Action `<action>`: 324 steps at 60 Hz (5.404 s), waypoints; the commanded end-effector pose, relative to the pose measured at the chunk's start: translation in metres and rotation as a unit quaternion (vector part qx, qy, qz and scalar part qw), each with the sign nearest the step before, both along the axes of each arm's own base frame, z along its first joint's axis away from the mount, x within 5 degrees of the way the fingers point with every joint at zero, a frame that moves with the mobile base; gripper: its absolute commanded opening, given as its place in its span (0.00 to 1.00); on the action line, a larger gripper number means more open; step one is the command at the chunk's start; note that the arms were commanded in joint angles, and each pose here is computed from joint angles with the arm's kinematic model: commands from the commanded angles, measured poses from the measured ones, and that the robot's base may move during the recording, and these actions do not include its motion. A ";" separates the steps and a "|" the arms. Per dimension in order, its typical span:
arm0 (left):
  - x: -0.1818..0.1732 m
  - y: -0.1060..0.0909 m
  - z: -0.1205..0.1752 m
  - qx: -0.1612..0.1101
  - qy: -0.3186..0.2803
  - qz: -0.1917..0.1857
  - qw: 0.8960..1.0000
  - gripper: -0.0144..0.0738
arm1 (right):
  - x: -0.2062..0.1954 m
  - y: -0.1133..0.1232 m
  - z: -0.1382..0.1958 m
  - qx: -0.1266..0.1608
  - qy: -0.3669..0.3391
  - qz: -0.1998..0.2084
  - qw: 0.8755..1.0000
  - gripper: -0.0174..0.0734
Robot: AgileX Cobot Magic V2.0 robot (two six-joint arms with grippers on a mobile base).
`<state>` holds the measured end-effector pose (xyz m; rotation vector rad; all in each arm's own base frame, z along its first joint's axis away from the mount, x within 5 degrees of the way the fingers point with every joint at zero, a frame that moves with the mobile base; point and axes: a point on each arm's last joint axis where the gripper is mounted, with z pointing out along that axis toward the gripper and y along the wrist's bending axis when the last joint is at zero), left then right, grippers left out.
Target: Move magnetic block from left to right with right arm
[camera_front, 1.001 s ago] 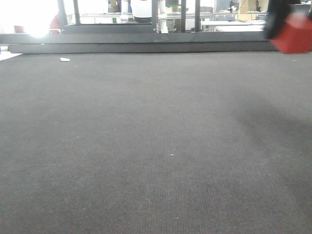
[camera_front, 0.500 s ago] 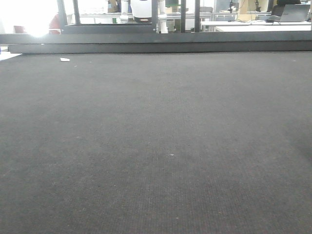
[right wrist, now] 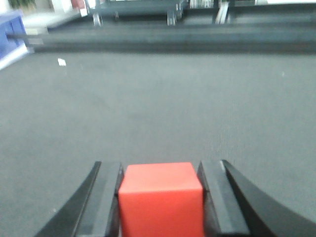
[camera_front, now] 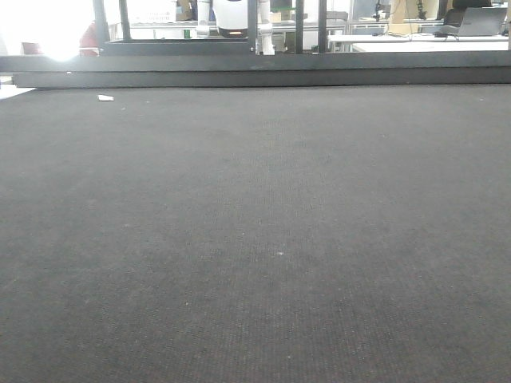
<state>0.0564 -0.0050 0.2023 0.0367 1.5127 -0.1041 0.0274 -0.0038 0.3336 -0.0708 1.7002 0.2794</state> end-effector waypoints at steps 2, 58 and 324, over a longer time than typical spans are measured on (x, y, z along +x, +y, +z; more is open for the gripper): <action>-0.002 0.000 0.006 -0.008 -0.048 -0.002 0.999 0.03 | -0.005 -0.002 0.016 0.001 -0.061 0.000 0.998 0.37; -0.002 0.000 0.006 -0.008 -0.048 -0.002 0.999 0.03 | -0.005 -0.002 0.016 0.001 -0.062 0.000 0.998 0.37; -0.002 -0.002 0.006 -0.009 -0.048 -0.022 0.999 0.03 | -0.005 -0.002 0.016 0.001 -0.062 0.000 0.998 0.37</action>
